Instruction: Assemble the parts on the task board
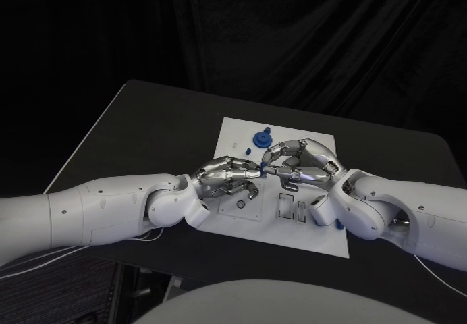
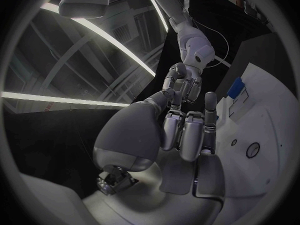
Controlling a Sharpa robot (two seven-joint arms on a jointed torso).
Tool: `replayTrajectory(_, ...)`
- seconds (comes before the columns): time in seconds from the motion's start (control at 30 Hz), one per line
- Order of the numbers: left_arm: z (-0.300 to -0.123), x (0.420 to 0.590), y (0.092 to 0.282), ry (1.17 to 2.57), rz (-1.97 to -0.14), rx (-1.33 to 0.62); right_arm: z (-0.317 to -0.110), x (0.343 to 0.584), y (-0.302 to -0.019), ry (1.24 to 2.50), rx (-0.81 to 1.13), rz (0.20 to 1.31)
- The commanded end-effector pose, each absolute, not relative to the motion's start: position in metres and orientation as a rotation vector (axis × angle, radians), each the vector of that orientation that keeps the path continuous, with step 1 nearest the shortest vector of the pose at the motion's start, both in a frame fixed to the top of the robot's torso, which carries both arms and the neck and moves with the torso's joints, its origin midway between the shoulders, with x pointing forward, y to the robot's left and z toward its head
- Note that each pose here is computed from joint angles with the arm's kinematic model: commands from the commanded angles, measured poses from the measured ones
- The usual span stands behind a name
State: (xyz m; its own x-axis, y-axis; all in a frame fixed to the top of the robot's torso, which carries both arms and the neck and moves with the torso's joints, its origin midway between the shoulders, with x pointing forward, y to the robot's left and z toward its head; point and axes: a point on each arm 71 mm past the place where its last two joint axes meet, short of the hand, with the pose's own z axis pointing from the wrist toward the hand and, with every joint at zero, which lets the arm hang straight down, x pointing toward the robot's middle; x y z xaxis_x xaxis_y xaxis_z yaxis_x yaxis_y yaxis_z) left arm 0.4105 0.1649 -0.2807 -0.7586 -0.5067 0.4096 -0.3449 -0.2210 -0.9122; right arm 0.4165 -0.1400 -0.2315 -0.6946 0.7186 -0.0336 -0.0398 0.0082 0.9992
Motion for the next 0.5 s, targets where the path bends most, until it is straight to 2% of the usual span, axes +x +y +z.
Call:
replayTrajectory(0.03, -0.279, 0.4122, 0.1661, 1.841, -2.135, -1.041, -0.2346, 0.4138, -0.1384, 1.785, 0.7, 1.757)
replayTrajectory(0.5, -0.2806, 0.4127, 0.1672, 1.844, -2.102, -1.049, -0.2351, 0.4132, -0.1384, 1.797, 0.702, 1.757)
